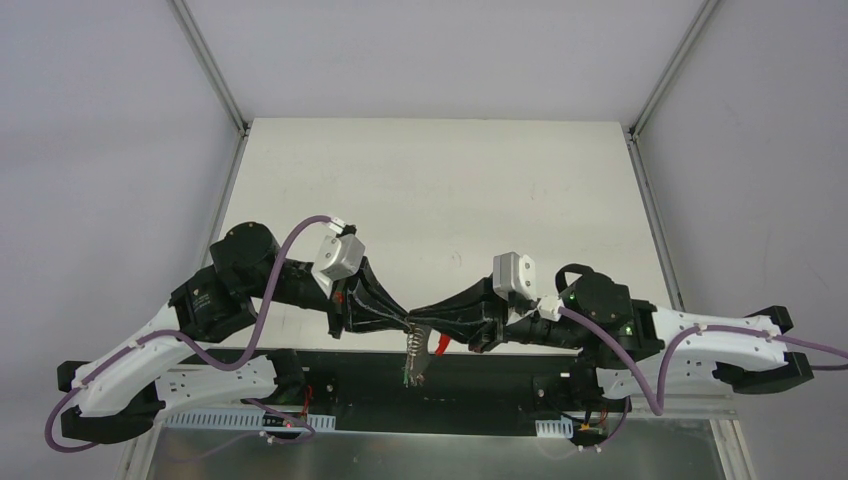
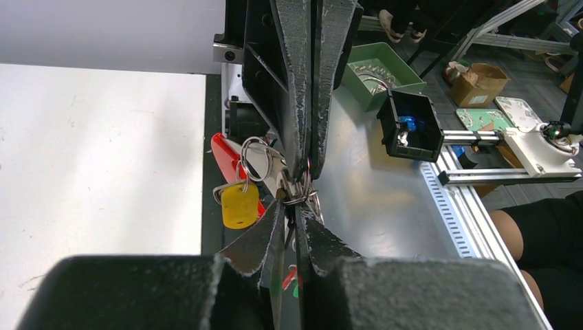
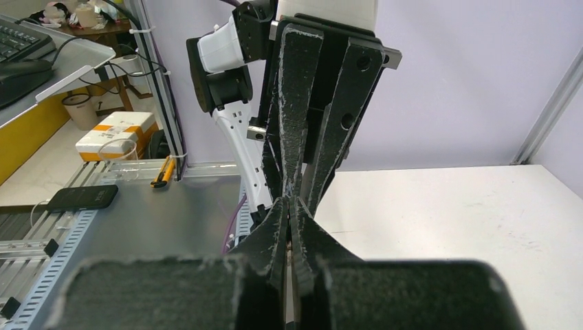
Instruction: Put the keys on the keyring
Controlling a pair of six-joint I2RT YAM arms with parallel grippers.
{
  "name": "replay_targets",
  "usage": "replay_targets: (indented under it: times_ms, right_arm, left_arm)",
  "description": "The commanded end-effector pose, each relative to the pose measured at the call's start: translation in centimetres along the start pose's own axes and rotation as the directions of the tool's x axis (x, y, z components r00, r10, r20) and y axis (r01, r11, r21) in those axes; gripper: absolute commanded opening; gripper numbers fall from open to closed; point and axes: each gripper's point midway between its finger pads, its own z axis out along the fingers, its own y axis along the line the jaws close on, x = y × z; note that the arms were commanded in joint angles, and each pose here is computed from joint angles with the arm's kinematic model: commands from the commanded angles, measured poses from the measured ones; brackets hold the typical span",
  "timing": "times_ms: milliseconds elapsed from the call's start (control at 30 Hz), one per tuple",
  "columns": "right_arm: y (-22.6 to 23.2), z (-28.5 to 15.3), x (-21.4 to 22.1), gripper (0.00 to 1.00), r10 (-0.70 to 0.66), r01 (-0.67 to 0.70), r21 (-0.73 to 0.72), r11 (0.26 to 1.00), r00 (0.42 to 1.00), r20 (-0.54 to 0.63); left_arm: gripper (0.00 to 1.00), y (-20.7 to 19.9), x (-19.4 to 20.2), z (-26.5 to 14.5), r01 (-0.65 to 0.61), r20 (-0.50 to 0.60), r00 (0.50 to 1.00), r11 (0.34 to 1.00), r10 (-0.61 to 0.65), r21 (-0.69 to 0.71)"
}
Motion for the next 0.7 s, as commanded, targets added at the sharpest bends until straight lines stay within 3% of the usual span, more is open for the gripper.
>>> replay_targets:
  times_ms: [0,367,667]
  right_arm:
    - [-1.1,-0.5,-4.9,0.0,-0.031,0.02,0.068,0.998,0.984,0.178]
    - [-0.4,-0.9,-5.6,0.0,-0.045,0.032,0.063,0.997,0.977,0.207]
    - [0.0,-1.1,-5.4,0.0,-0.037,0.028,0.05,0.998,0.981,0.19]
  left_arm:
    - [0.07,-0.8,-0.4,0.1,-0.018,0.022,1.0,0.999,0.017,0.049]
    - [0.11,-1.0,-0.4,0.1,-0.009,0.019,1.0,0.998,0.008,0.065]
    - [0.5,-1.0,-1.5,-0.5,-0.031,0.056,0.998,0.999,0.03,0.026]
